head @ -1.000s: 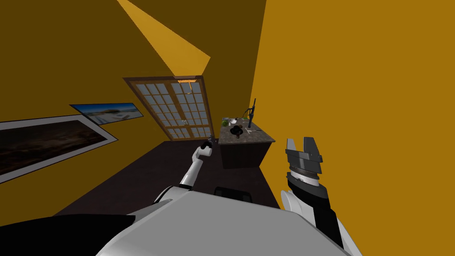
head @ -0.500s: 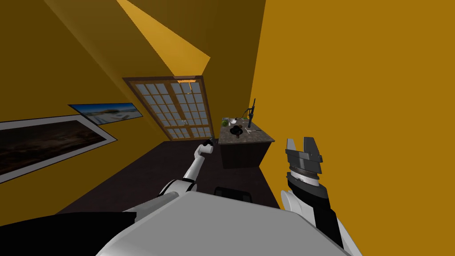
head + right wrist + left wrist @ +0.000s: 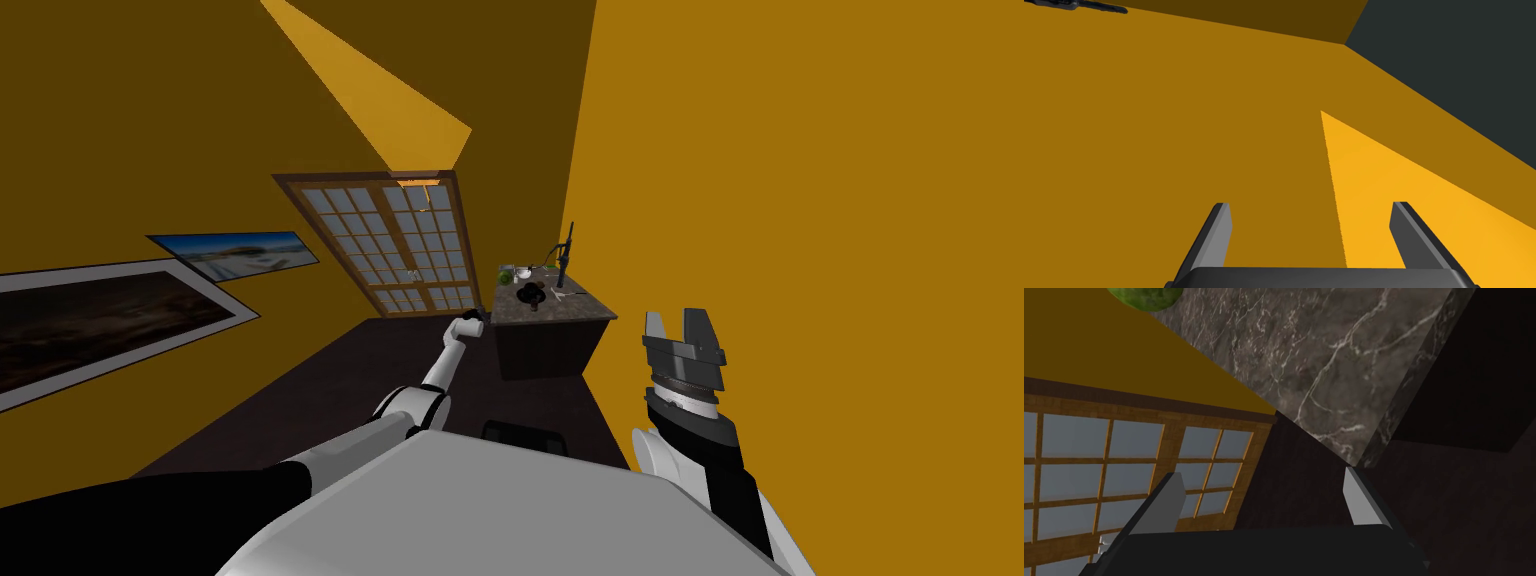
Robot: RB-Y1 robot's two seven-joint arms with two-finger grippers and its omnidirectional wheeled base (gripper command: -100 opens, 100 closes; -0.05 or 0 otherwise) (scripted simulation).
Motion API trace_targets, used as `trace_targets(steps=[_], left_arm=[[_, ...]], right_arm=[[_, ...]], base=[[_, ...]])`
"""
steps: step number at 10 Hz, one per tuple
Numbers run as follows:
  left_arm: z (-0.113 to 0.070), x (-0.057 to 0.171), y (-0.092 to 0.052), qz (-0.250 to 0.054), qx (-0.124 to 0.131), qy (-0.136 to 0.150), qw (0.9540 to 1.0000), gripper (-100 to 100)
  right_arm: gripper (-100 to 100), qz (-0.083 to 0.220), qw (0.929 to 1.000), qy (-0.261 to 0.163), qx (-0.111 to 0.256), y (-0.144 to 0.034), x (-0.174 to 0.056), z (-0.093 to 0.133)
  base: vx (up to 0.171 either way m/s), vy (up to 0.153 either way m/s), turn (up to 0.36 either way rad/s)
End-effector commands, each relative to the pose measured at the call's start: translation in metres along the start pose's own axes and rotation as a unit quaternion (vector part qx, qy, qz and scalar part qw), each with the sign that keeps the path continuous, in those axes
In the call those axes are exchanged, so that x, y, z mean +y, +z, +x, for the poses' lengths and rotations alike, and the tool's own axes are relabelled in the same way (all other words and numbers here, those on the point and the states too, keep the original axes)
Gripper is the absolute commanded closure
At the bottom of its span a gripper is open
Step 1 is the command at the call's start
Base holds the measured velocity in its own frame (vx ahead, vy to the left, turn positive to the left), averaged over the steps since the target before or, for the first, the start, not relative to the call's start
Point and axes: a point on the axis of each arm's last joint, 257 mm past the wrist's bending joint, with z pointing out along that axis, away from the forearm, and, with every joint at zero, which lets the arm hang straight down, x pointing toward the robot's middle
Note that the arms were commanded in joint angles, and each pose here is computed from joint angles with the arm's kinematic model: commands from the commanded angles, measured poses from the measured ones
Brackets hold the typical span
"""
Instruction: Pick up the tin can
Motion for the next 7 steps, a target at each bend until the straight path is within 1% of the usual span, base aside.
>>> trace_targets(steps=[1,2,3,4,5,6,7], left_arm=[[0.002,0.002,0.005,-0.024,-0.01,-0.015,0.9996,-100],[0.003,0.007,0.009,-0.039,-0.017,-0.014,0.999,-100],[0.008,0.008,0.011,-0.052,-0.021,-0.028,0.998,-100],[0.011,0.011,0.013,-0.066,-0.027,-0.026,0.9971,-100],[0.006,0.019,0.013,-0.078,-0.035,-0.026,0.996,-100],[0.014,0.019,0.015,-0.094,-0.039,-0.038,0.994,-100],[0.014,0.025,0.015,-0.109,-0.047,-0.037,0.9923,-100]], right_arm=[[0,0.0,1.0,0.0,0.0,0.0,0.0,0.0],[0,0.0,1.0,0.0,0.0,0.0,0.0,0.0],[0,0.0,1.0,0.0,0.0,0.0,0.0,0.0],[0,0.0,1.0,0.0,0.0,0.0,0.0,0.0],[0,0.0,1.0,0.0,0.0,0.0,0.0,0.0],[0,0.0,1.0,0.0,0.0,0.0,0.0,0.0],[0,0.0,1.0,0.0,0.0,0.0,0.0,0.0]], base=[[0.015,-0.009,-0.015],[0.016,-0.01,-0.012],[0.026,-0.019,-0.023],[0.028,-0.012,-0.01],[0.014,-0.003,0.001],[0.027,-0.008,-0.019],[0.029,-0.011,-0.013]])
